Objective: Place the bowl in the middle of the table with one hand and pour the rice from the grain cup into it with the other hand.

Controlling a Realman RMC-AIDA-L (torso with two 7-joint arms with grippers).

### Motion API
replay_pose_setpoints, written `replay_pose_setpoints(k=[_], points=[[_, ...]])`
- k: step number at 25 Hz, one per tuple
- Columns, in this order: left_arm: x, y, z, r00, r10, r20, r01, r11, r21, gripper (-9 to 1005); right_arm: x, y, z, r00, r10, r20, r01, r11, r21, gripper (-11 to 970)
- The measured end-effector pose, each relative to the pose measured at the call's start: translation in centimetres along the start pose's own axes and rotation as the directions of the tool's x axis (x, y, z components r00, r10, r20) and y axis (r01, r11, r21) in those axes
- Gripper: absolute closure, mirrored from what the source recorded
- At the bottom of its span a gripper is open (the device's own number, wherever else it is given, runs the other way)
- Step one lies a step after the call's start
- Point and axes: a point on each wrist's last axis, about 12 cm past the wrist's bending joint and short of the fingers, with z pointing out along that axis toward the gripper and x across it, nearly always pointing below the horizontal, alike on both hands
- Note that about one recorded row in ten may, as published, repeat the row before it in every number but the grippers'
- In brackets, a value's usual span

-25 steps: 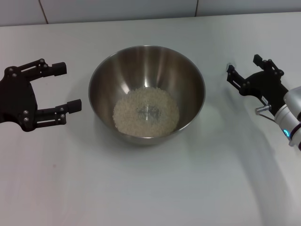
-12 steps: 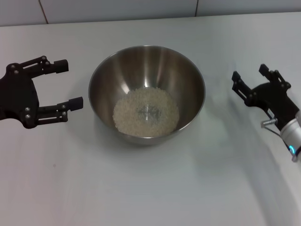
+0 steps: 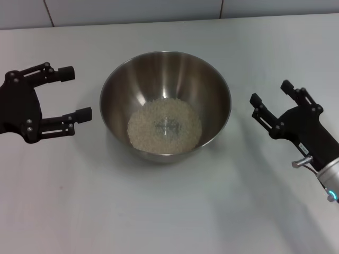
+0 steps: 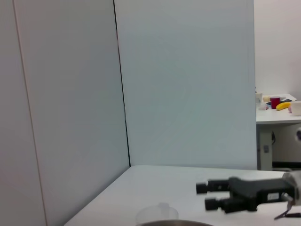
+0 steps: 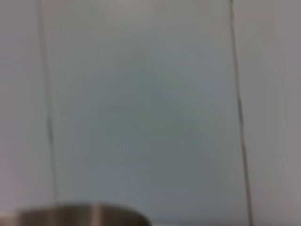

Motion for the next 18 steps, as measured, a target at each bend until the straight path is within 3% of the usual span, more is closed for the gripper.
replay_pose_setpoints(k=[3,6,9,11,12,16,18], points=[[0.2,-0.1,-0.1,1.0,-0.006,-0.001,0.006,1.0,0.0,167,-0.9,0.3,-0.5,0.998,-0.01,0.07,0.015,0.997,-0.074,176],[0.3,-0.4,-0.2,1.0,-0.011,-0.001,0.011,1.0,0.002,167,-1.9,0.1,-0.6,0.994,0.008,0.111,0.016,0.977,-0.211,176],[0.4,-0.5,-0.3,1.0,-0.015,-0.002,0.015,1.0,0.002,167,-3.1,-0.9,-0.5,0.993,0.048,0.109,-0.005,0.933,-0.359,176],[0.6,-0.7,-0.4,1.0,-0.021,-0.005,0.021,1.0,0.002,167,-4.3,-2.0,-0.2,0.992,0.077,0.101,-0.019,0.875,-0.483,177],[0.6,-0.7,-0.4,1.0,-0.021,-0.005,0.021,1.0,0.002,167,-4.3,-2.0,-0.2,0.992,0.077,0.101,-0.019,0.875,-0.483,177],[0.8,-0.9,-0.4,0.999,-0.033,-0.002,0.033,0.999,0.007,167,-6.0,-3.9,2.1,0.998,0.044,0.035,-0.015,0.801,-0.599,177],[1.0,-1.0,-0.3,0.999,-0.042,-0.001,0.042,0.999,0.014,167,-6.1,-4.0,2.6,0.999,0.025,0.02,-0.008,0.79,-0.613,177]])
